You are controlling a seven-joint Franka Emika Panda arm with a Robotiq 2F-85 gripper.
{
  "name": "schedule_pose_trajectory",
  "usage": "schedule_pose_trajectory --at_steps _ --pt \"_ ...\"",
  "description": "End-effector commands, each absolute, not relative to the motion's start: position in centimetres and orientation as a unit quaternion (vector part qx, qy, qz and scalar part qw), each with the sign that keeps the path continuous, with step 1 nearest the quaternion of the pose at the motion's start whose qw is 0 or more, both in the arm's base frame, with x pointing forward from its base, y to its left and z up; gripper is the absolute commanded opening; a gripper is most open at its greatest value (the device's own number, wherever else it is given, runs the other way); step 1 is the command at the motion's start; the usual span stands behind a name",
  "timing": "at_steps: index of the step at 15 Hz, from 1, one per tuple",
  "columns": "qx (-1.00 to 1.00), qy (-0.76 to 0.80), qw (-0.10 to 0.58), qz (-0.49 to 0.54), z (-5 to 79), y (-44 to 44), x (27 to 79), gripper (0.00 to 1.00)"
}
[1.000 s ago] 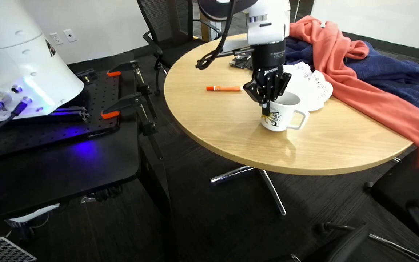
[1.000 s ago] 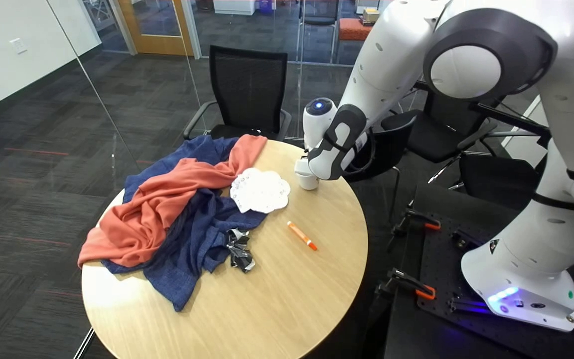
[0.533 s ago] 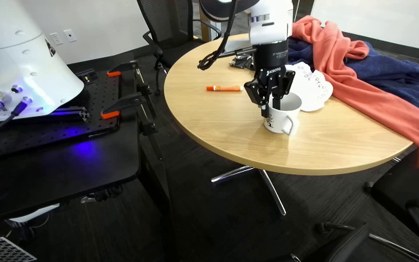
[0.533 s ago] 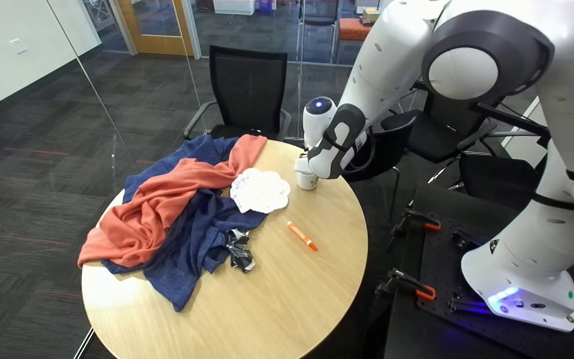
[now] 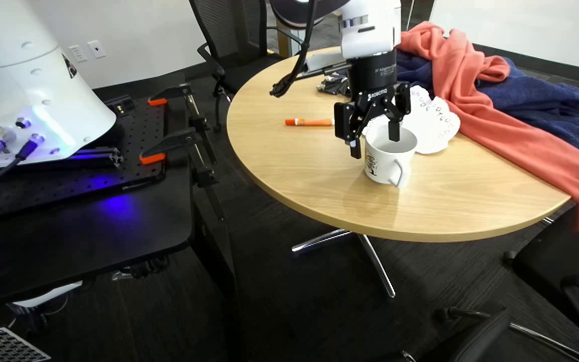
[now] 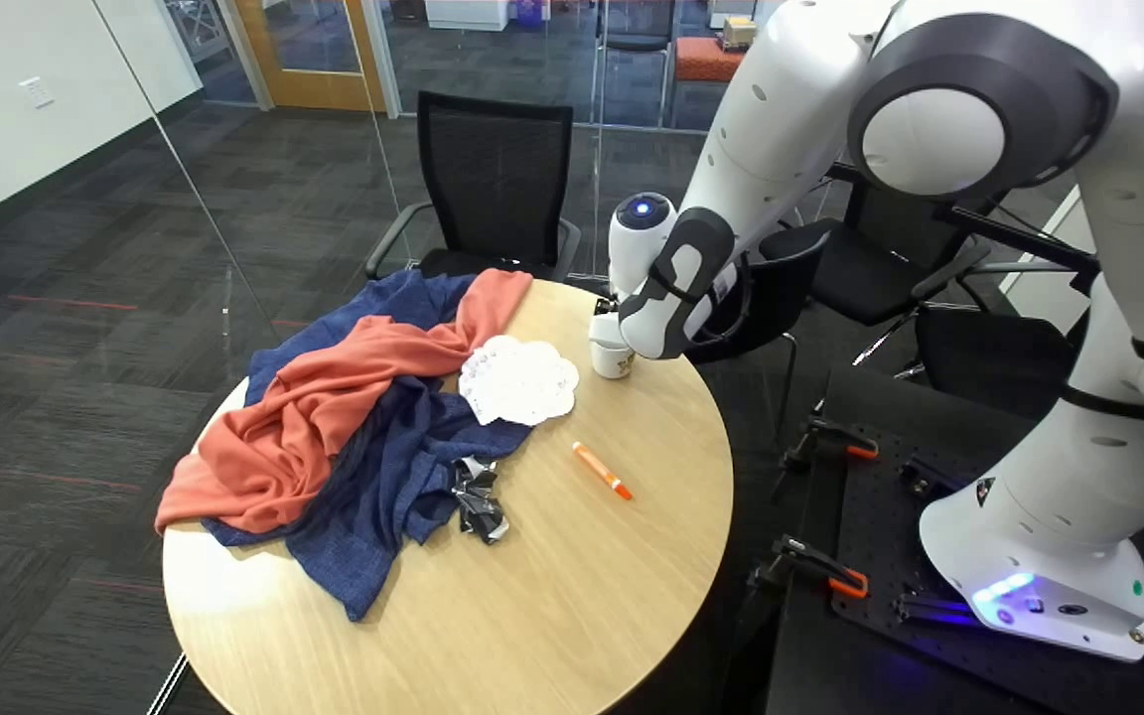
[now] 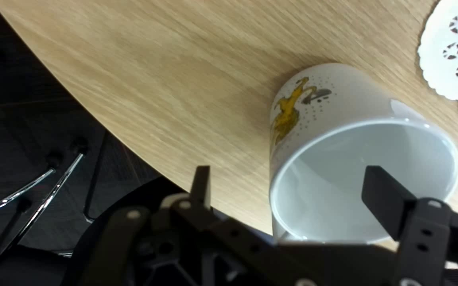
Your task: Move the white mug to the right, place the marker inside the mug
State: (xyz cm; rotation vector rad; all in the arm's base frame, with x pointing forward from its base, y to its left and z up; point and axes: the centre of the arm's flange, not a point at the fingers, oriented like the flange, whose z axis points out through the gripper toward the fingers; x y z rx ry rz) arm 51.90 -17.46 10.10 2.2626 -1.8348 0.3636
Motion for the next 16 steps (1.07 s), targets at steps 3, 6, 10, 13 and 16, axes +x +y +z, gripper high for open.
schedule_pose_trajectory --at_steps 3,6,10,13,16 --pt "0.770 -0.610 0.073 0.173 14.5 -16.6 49.1 1.00" --pt "0.785 -0.587 0.057 0.188 16.0 -15.8 48.1 1.00" --pt "0.836 -0.515 0.039 0.185 17.8 -13.9 46.7 1.00" --pt "0.874 -0.453 0.030 0.173 18.6 -12.1 45.9 1.00" --pt "0.911 -0.383 0.021 0.153 18.7 -9.7 45.4 1.00"
